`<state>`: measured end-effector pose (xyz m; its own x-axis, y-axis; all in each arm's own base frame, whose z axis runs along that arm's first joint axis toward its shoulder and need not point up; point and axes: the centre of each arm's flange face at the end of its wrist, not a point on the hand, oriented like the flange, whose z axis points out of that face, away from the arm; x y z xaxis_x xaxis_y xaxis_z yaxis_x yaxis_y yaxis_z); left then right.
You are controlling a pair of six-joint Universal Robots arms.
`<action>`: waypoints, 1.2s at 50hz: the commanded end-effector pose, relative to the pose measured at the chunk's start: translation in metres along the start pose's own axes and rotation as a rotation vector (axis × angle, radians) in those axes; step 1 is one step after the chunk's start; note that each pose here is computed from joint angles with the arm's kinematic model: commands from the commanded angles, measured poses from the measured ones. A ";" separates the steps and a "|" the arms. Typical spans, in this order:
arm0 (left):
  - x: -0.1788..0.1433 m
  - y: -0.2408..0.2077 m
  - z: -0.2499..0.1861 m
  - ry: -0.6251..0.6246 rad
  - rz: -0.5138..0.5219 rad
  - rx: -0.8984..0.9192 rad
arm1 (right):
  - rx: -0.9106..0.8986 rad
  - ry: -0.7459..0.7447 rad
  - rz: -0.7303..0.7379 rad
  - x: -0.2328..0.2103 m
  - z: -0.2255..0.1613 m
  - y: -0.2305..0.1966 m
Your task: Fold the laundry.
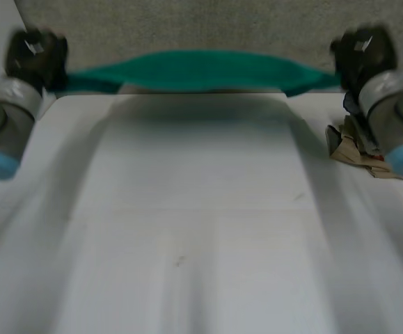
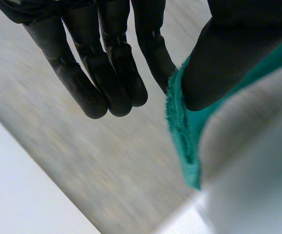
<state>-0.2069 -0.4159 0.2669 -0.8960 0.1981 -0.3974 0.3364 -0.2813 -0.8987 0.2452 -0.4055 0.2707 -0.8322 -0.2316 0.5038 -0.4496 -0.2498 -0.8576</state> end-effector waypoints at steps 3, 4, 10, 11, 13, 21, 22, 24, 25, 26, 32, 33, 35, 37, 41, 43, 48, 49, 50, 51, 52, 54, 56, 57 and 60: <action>0.039 0.065 -0.055 0.210 0.128 -0.278 | -0.330 -0.223 -0.115 -0.040 -0.034 0.078; 0.040 0.067 -0.061 0.229 0.141 -0.298 | -0.356 -0.244 -0.129 -0.040 -0.038 0.080; 0.048 0.062 -0.110 0.388 0.321 -0.447 | -0.599 -0.466 -0.260 -0.036 -0.086 0.079; 0.047 0.060 -0.116 0.407 0.346 -0.466 | -0.632 -0.494 -0.276 -0.033 -0.094 0.076; 0.044 0.050 -0.139 0.465 0.406 -0.536 | -0.750 -0.602 -0.311 -0.024 -0.122 0.064; 0.030 0.023 -0.199 0.676 0.444 -0.775 | -0.819 -0.779 -0.391 -0.001 -0.175 0.034; 0.031 0.022 -0.199 0.685 0.441 -0.764 | -0.794 -0.775 -0.404 -0.002 -0.173 0.035; 0.031 0.019 -0.189 0.677 0.438 -0.702 | -0.732 -0.738 -0.427 -0.007 -0.162 0.041; 0.032 0.019 -0.185 0.672 0.438 -0.682 | -0.720 -0.718 -0.426 -0.009 -0.158 0.044; 0.034 0.022 -0.174 0.649 0.435 -0.648 | -0.693 -0.667 -0.419 -0.012 -0.147 0.050; 0.050 0.022 -0.128 0.510 0.389 -0.515 | -0.596 -0.473 -0.351 -0.021 -0.107 0.070; 0.052 0.021 -0.120 0.486 0.381 -0.495 | -0.578 -0.444 -0.340 -0.022 -0.101 0.072; 0.059 0.020 -0.097 0.419 0.366 -0.432 | -0.528 -0.364 -0.320 -0.026 -0.085 0.080; 0.066 0.020 -0.074 0.353 0.360 -0.373 | -0.473 -0.294 -0.316 -0.029 -0.069 0.086; 0.073 0.025 -0.038 0.259 0.385 -0.312 | -0.368 -0.183 -0.325 -0.033 -0.042 0.093; 0.076 0.029 -0.028 0.232 0.399 -0.316 | -0.323 -0.145 -0.331 -0.034 -0.031 0.096; 0.088 0.045 -0.005 0.198 0.422 -0.348 | -0.212 -0.076 -0.347 -0.045 -0.004 0.105; 0.091 0.046 -0.003 0.201 0.423 -0.347 | -0.197 -0.072 -0.354 -0.050 0.002 0.109; 0.093 0.045 -0.001 0.202 0.422 -0.337 | -0.191 -0.073 -0.356 -0.053 0.005 0.110; 0.096 0.046 0.001 0.206 0.425 -0.332 | -0.183 -0.073 -0.361 -0.055 0.008 0.111; 0.102 0.047 0.004 0.217 0.426 -0.323 | -0.171 -0.071 -0.363 -0.059 0.013 0.113; 0.107 0.049 0.007 0.220 0.426 -0.314 | -0.162 -0.062 -0.363 -0.062 0.019 0.115; 0.114 0.050 0.010 0.221 0.431 -0.301 | -0.151 -0.050 -0.367 -0.066 0.027 0.120; 0.116 0.050 0.011 0.219 0.435 -0.296 | -0.148 -0.041 -0.368 -0.066 0.030 0.121; 0.119 0.054 0.014 0.210 0.449 -0.290 | -0.167 -0.005 -0.372 -0.067 0.038 0.130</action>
